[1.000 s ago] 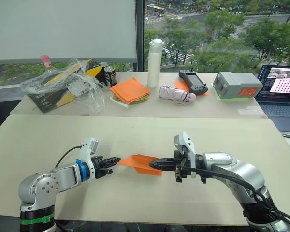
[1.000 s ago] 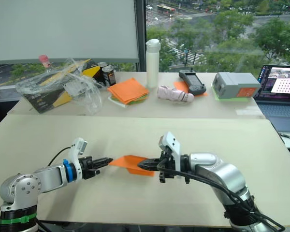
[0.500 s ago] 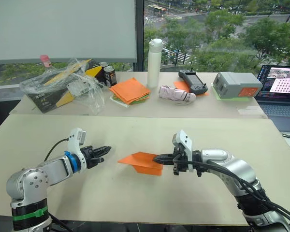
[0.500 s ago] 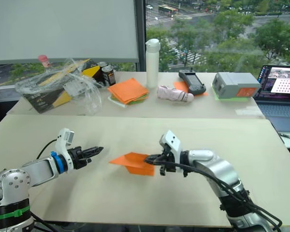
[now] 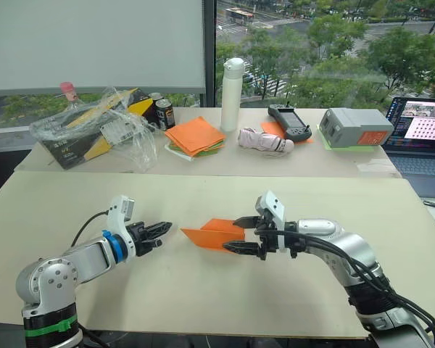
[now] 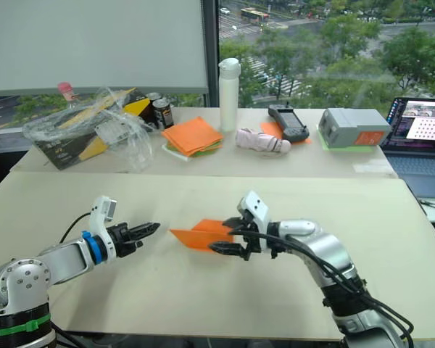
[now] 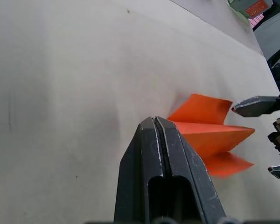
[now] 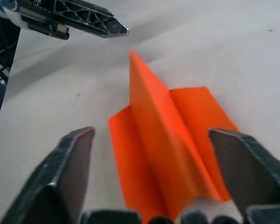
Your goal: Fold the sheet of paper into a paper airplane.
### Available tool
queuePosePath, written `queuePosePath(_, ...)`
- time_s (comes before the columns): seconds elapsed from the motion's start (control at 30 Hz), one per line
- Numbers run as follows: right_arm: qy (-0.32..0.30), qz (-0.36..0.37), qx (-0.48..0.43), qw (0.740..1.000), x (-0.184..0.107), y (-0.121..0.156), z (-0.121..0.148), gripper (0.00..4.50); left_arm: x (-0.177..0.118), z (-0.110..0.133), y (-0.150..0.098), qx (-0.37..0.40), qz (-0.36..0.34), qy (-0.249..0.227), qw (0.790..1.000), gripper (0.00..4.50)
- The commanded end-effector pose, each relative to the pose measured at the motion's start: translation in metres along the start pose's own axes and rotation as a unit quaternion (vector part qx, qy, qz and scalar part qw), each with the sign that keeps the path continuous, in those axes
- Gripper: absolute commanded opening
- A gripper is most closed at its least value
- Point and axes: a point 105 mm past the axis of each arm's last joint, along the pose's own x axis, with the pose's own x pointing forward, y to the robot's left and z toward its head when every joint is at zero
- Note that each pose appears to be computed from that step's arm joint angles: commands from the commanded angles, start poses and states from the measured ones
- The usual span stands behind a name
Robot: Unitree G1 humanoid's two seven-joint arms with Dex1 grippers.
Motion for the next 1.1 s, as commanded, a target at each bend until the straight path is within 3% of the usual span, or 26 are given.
queuePosePath(0.03, -0.033, 0.003, -0.01, 0.999, -0.002, 0.0, 0.025, 4.45, -0.002, 0.004, -0.007, 0.013, -0.01, -0.014, 1.0, 0.0)
queuePosePath(0.2, -0.034, -0.004, -0.005, 0.999, 0.002, -0.005, 0.034, 4.45, 0.0, 0.002, -0.01, 0.01, -0.014, -0.012, 1.0, 0.0)
queuePosePath(0.7, 0.055, 0.035, -0.164, 0.984, 0.011, -0.009, 0.036, 4.45, -0.018, -0.002, -0.032, 0.057, -0.082, 0.015, 0.995, 0.0)
queuePosePath(1.1, 0.058, 0.053, -0.197, 0.977, 0.018, -0.006, 0.034, 4.45, -0.045, 0.002, -0.072, 0.229, -0.178, 0.03, 0.957, 0.0)
